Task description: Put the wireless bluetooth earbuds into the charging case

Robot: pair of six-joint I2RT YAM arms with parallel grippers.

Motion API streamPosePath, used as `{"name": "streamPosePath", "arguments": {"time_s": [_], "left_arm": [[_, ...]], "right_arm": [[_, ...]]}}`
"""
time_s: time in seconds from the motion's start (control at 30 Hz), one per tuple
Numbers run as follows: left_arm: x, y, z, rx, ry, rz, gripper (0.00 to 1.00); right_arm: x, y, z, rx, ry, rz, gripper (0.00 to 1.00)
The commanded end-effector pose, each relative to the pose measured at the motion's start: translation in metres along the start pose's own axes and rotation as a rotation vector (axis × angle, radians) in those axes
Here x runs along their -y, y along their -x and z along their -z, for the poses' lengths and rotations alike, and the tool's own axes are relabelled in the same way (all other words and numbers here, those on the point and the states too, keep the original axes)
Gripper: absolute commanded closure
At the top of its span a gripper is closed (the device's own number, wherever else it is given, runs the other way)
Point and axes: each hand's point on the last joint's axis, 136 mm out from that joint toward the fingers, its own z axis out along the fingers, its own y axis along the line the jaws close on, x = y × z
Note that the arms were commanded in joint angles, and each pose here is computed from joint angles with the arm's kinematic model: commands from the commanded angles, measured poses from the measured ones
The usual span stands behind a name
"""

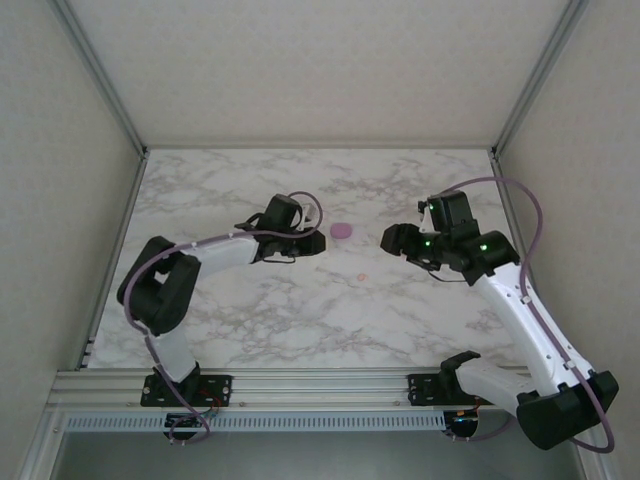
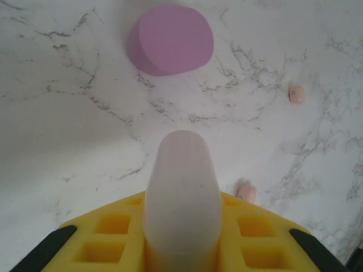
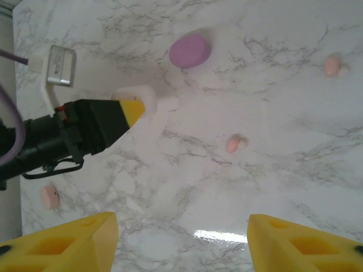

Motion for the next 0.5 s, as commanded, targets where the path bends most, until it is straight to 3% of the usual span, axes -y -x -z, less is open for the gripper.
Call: {"name": "streamPosePath", "arguments": {"time_s": [0.0,0.3,0.47], "left_arm": [[-0.006,0.005,-0.008,-0.048,-0.005,0.082,0.95],[-0.032,0.017,-0.031,-0.129,0.027,0.150,0.91],[-0.041,0.021,-0.034,-0.140,0.063,0.137,0.82]], "right_arm": [[0.001,0.000,0.005,0.026,0.014,-0.037,0.38],[0.008,-0.004,0.007,0.033,-0.009,-0.052,0.38],[0.009,-0.006,0.006,0.031,-0.004,-0.048,0.38]]}}
